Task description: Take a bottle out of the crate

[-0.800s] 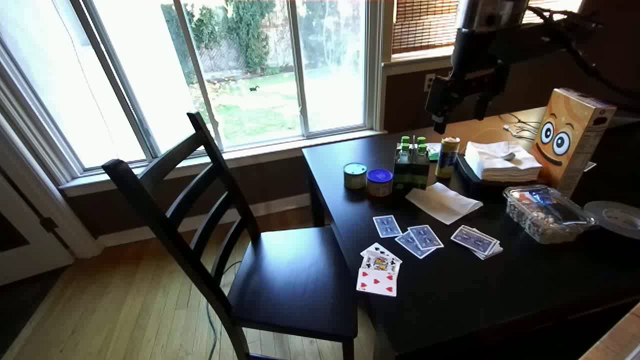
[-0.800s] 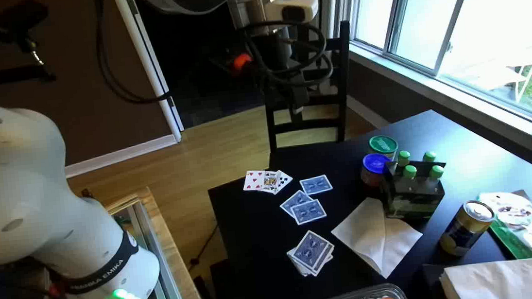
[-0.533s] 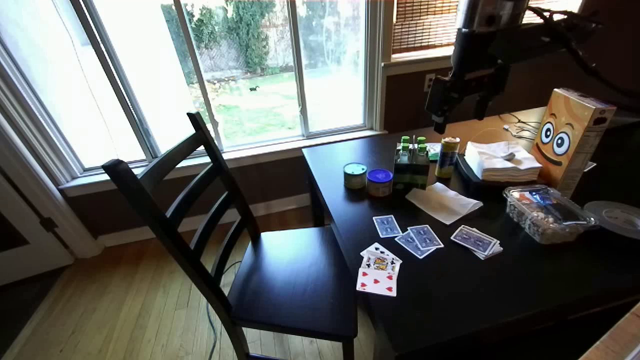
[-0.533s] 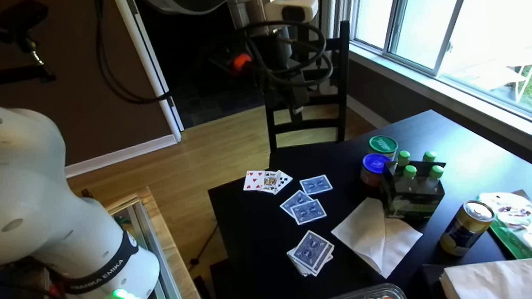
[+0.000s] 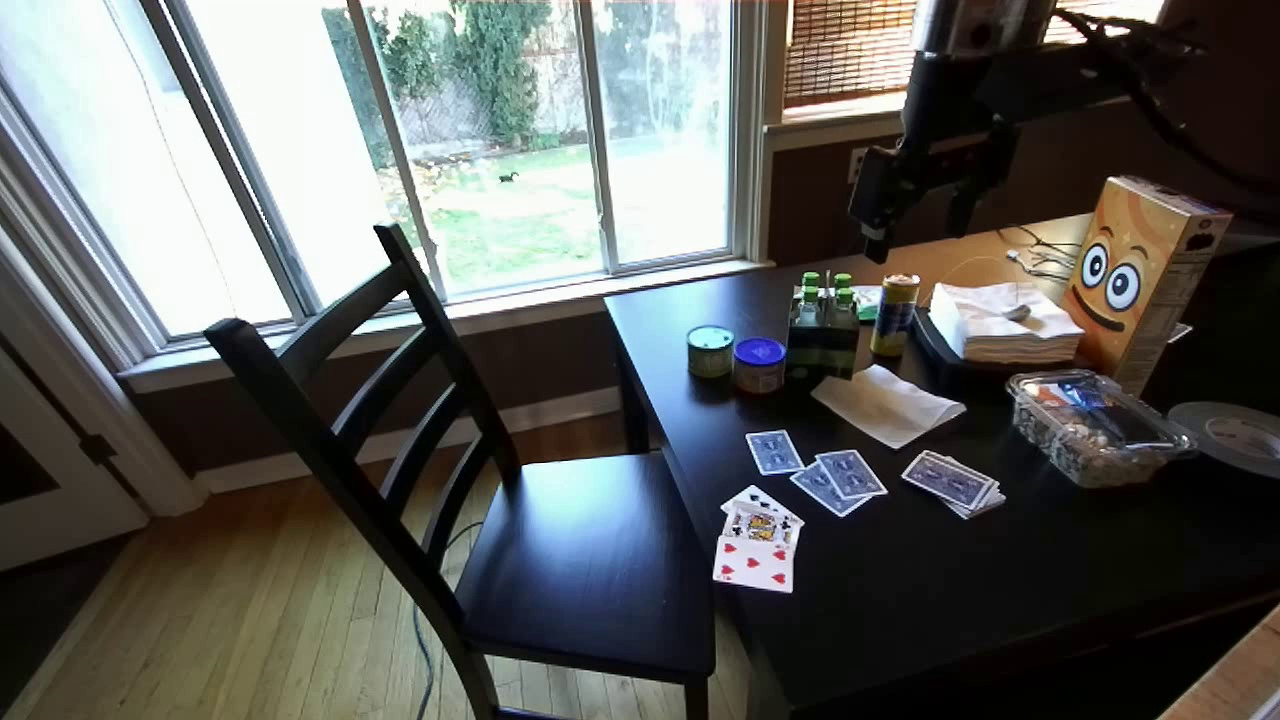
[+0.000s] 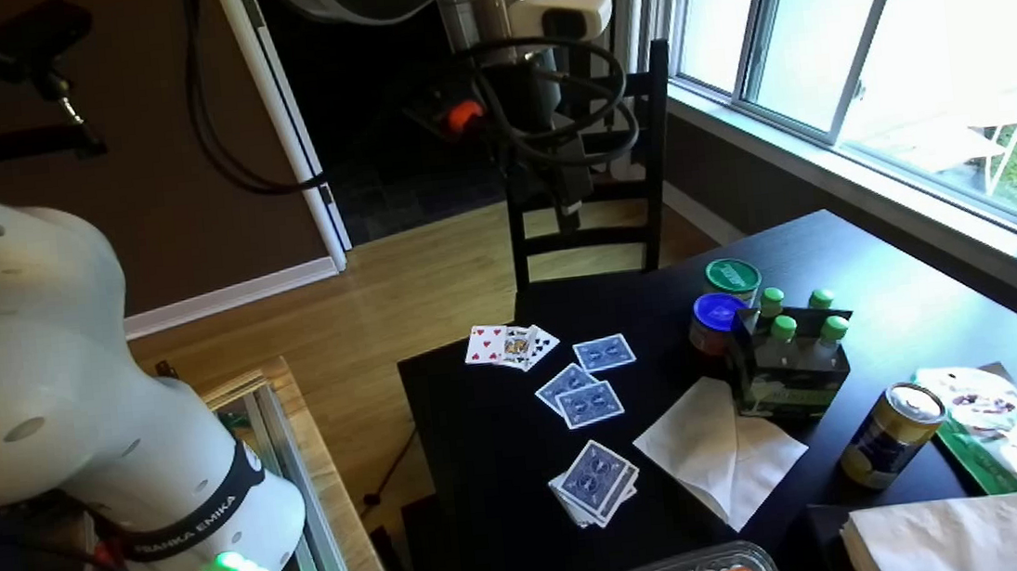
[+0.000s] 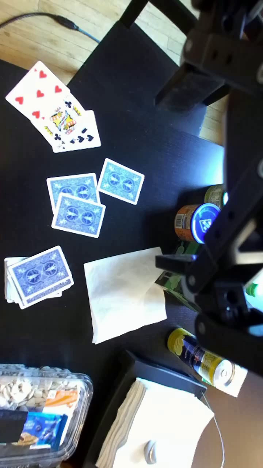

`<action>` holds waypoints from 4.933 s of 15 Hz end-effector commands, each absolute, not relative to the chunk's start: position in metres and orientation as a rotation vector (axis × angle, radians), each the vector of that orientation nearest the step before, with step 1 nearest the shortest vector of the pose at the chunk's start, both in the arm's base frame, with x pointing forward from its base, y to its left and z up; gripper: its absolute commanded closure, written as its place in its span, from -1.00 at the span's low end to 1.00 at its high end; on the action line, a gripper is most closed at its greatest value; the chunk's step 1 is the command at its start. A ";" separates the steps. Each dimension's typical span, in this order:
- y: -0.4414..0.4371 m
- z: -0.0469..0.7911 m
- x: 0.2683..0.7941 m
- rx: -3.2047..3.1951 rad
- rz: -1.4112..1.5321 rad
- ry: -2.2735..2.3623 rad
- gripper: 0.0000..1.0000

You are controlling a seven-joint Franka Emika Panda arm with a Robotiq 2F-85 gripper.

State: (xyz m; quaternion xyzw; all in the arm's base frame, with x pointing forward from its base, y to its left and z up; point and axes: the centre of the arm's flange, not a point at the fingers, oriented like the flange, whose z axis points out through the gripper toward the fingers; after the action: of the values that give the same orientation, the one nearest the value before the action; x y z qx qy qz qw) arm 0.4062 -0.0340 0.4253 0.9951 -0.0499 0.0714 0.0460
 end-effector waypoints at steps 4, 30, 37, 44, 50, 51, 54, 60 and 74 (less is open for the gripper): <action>-0.082 0.467 0.474 3.148 0.315 -0.322 -1.00; -0.251 0.326 0.637 3.072 0.315 -0.464 -1.00; -0.266 0.308 0.653 3.081 0.185 -0.204 -1.00; -0.277 0.284 0.671 3.076 0.124 0.239 -1.00; -0.275 0.270 0.688 3.049 0.096 0.483 -0.90; -0.276 0.270 0.689 3.046 0.094 0.503 -0.72; -0.280 0.271 0.693 3.036 0.081 0.562 -0.25; -0.285 0.262 0.694 3.048 -0.034 0.635 0.37; -0.279 0.246 0.702 3.037 -0.015 0.821 0.04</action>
State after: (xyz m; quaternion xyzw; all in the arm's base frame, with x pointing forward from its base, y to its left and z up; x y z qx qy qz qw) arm 0.6918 -0.2749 0.2484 0.9711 0.2384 -0.0033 0.0093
